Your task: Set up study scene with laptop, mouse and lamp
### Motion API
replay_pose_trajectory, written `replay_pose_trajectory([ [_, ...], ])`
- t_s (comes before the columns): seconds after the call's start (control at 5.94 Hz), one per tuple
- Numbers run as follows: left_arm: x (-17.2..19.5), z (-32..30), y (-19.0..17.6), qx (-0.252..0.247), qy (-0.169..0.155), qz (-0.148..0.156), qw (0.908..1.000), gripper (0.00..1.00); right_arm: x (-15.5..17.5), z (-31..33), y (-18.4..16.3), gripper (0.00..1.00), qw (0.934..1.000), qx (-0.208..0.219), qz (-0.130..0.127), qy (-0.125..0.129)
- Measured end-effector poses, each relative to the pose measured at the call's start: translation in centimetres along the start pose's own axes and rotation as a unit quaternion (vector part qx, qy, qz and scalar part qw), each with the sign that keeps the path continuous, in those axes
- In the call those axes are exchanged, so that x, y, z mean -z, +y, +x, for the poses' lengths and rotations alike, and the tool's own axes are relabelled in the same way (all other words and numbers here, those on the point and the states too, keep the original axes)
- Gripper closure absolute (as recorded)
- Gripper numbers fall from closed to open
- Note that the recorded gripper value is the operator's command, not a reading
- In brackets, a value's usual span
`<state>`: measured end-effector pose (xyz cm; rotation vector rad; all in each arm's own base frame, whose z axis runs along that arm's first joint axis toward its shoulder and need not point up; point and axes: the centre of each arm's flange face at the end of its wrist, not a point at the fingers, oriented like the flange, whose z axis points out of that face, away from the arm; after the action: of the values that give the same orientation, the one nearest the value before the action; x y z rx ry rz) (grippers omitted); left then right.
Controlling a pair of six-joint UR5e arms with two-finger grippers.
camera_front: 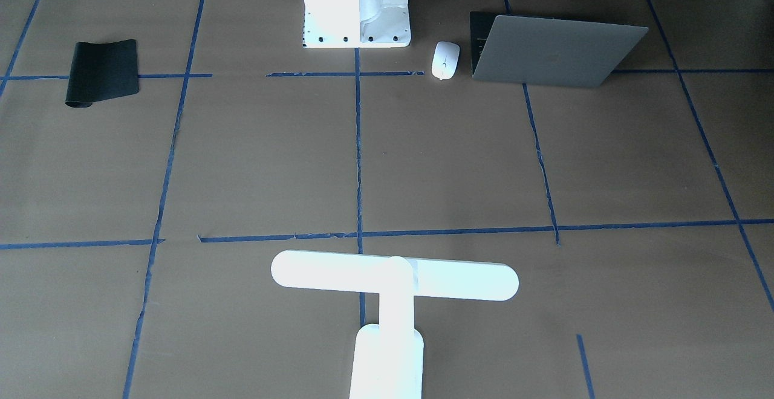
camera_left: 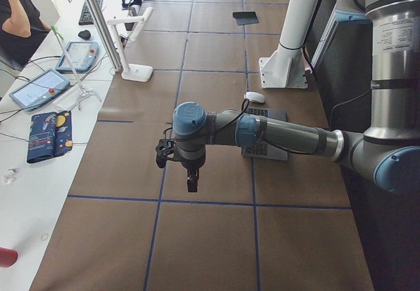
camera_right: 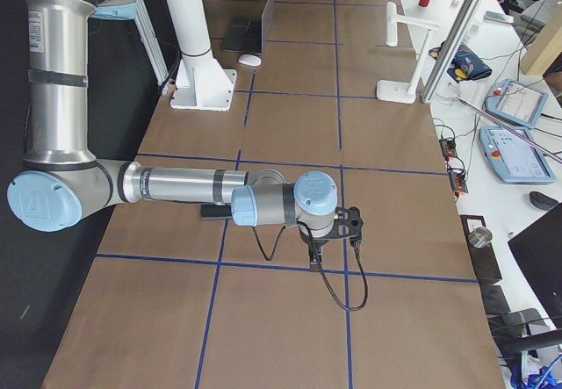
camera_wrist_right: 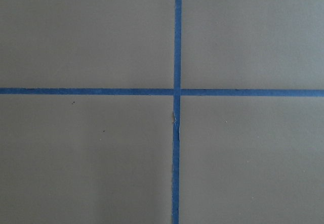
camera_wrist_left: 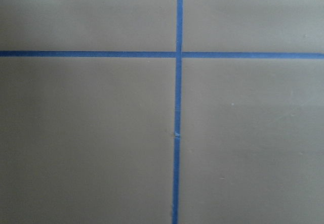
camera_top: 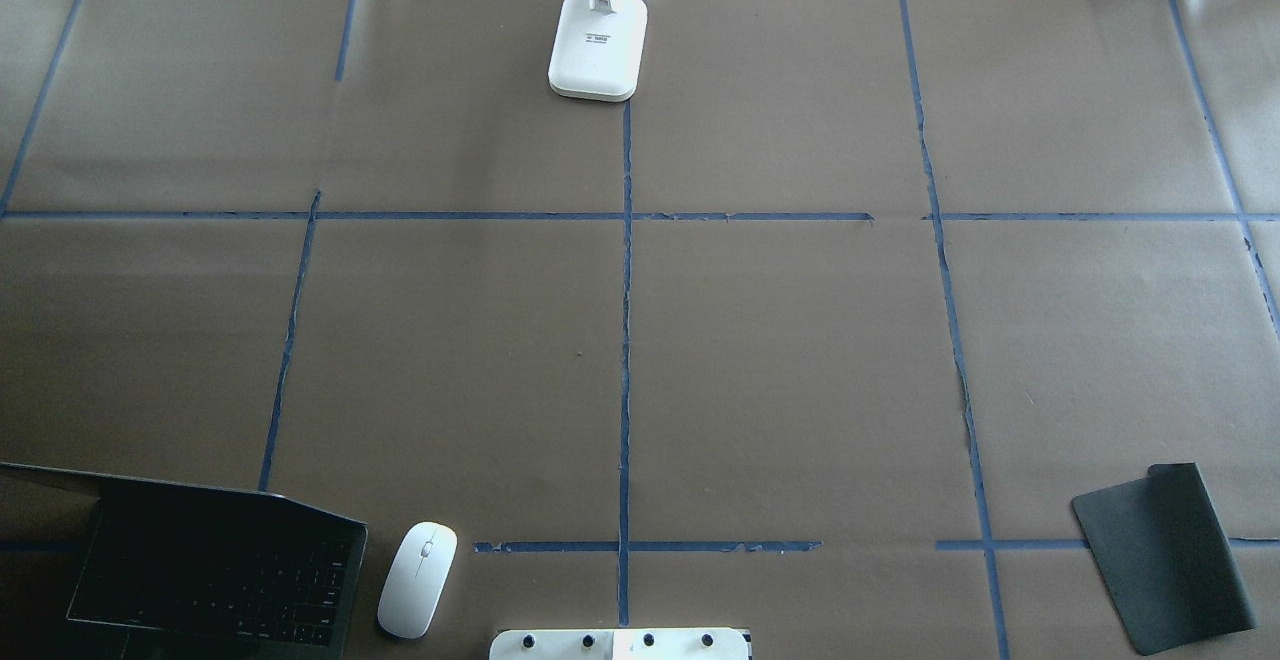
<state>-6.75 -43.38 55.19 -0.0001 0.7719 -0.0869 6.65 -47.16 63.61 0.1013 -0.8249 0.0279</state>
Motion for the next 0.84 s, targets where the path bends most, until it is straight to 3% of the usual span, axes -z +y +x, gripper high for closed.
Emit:
replay_pose_trajectory([
  [0.5,5.3,9.6,3.9,0.116,0.003,-0.002,0.9933,0.0,0.5,-1.1,-0.8,0.0,0.9998,0.009,0.006,-0.016],
  [0.84,5.8,17.5,7.6,0.208,0.01,-0.016,0.9779,0.0,0.6,-1.5,-0.8,0.0,0.9994,0.01,0.005,-0.033],
])
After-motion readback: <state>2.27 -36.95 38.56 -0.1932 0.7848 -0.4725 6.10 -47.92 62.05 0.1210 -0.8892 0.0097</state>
